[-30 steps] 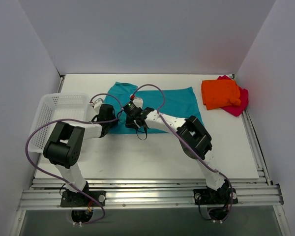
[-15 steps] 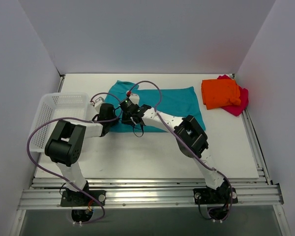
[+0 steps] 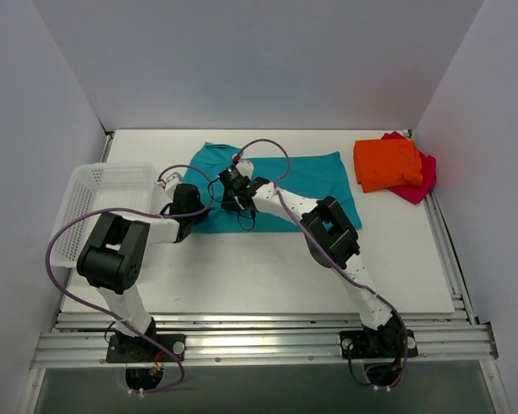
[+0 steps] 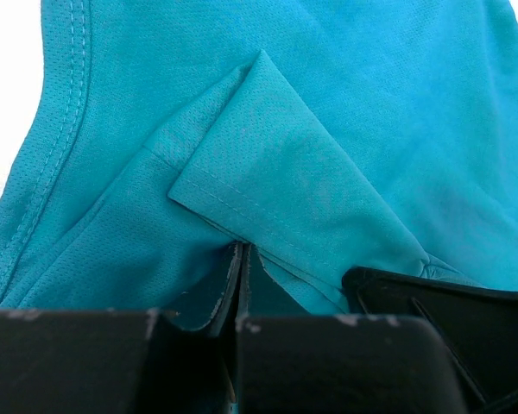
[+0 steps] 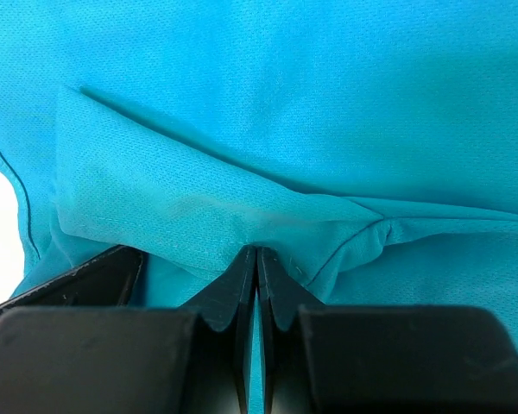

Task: Fold and stack the t-shirts
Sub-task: Fold the flattened tshirt in 1/3 of the way

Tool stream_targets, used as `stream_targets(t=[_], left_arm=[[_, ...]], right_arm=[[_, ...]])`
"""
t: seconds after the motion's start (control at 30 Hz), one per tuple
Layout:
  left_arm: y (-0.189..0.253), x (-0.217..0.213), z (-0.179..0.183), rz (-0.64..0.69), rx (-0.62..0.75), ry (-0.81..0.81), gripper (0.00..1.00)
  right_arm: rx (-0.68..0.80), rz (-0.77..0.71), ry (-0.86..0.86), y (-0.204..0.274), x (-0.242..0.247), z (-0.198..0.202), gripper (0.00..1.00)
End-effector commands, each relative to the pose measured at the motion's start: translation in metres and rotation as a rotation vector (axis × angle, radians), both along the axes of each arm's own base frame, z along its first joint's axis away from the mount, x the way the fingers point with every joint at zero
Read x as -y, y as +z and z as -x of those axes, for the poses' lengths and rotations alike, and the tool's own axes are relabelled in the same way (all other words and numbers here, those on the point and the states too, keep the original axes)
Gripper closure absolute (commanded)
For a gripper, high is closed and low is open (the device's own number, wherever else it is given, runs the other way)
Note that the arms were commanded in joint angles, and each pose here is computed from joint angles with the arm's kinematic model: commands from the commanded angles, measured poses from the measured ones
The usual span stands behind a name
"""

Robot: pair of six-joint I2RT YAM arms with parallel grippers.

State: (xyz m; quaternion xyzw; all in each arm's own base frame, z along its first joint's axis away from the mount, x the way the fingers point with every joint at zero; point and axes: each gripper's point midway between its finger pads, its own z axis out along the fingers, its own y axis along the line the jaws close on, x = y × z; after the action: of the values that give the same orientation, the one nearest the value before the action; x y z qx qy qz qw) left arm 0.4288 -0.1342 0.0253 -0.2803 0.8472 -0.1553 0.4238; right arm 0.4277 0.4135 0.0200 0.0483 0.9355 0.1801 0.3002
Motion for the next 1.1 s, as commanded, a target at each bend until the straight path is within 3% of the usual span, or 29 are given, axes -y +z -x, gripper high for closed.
stream_targets(t=[0.0,0.2,0.37,0.43,0.5,0.53,1.07], left_arm=[[0.008,-0.002,0.003,0.008,0.018,-0.014,0.98],[0.006,-0.002,0.008,0.012,0.020,-0.018,0.98],[0.006,-0.003,0.006,0.007,0.021,-0.020,0.98],[0.006,-0.003,0.006,0.010,0.024,-0.021,0.98],[0.006,-0.003,0.005,0.009,0.025,-0.021,0.98],[0.007,-0.003,0.005,0.011,0.028,-0.021,0.98],[0.004,-0.002,0.004,0.012,0.024,-0.024,0.98]], right_arm=[[-0.014,0.052,-0.008,-0.009,0.006,-0.001,1.00],[-0.020,0.064,-0.020,-0.015,0.007,-0.012,1.00],[0.006,0.040,-0.008,0.008,-0.001,-0.011,1.00],[0.032,0.036,-0.005,0.024,-0.003,-0.008,0.82],[0.069,0.050,-0.006,0.037,-0.004,-0.004,0.55],[0.076,0.056,-0.008,0.039,-0.004,-0.002,0.51],[0.108,0.103,-0.034,0.058,0.020,0.018,0.49]])
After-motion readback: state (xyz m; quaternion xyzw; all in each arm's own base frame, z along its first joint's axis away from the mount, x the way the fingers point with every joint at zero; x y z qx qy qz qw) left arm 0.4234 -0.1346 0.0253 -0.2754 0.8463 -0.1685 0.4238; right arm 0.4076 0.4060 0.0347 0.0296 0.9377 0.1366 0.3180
